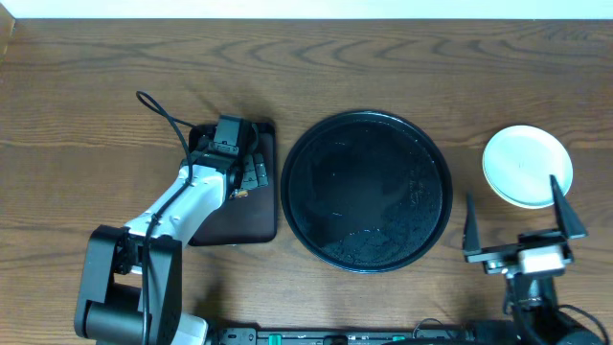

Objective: Clean dirty plates on tray and stack at the side

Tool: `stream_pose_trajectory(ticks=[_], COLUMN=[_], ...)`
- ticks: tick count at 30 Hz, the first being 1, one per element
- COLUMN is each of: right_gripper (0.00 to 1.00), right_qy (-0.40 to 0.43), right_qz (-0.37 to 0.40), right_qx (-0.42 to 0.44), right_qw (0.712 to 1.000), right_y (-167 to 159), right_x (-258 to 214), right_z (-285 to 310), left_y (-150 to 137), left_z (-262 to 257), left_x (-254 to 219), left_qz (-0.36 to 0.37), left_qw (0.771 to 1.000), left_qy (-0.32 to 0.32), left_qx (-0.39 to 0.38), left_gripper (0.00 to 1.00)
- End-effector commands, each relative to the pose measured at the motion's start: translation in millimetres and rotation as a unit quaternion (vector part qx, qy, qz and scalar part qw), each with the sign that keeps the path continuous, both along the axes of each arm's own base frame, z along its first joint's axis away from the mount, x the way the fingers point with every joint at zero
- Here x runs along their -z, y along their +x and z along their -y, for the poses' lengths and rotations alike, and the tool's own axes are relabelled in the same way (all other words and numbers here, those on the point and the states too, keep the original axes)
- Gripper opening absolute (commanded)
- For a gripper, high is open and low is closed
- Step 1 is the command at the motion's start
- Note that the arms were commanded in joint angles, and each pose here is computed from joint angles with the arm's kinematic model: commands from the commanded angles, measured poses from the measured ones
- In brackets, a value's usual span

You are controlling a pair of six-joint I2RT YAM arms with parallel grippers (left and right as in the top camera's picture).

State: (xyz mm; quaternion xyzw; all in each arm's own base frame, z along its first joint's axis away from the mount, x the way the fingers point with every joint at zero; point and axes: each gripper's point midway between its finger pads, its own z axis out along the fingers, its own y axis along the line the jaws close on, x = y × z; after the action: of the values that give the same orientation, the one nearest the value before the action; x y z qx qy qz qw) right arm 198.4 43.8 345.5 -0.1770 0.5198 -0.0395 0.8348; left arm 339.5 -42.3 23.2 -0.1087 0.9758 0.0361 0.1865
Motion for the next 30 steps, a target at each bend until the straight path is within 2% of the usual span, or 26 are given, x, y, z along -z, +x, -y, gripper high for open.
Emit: stream_pose_trajectory(ticks=[1,8,14,30], right_gripper=[0.99,0.99,0.99,0.99], right_qy=[0.006,0.039,0.043,0.044], right_qz=[-0.016,-0.120,-0.245,-0.253], right_qx=[-0.006,-0.014,-0.008,-0.008], right_qw=[1.000,0.992,0.969,0.966], right_y=[9.5,37.8,42.6,43.1], right_x=[36.5,122.4,182.5,186.1], right_z=[-0.7,0.2,0.8,0.5], left_y=[-2.8,-2.8,-2.8,-2.8], left_z=[-4.2,-4.2,-4.2,-4.2], left_x=[3.3,3.3,3.3,3.3], left_qz=[-0.005,-0.005,-0.005,-0.005], left_qw=[1.000,1.000,1.000,1.000], left_qy=[0.006,0.006,0.006,0.006], left_qx=[-0.006,-0.006,-0.006,-0.006], left_gripper=[0.99,0.99,0.99,0.99])
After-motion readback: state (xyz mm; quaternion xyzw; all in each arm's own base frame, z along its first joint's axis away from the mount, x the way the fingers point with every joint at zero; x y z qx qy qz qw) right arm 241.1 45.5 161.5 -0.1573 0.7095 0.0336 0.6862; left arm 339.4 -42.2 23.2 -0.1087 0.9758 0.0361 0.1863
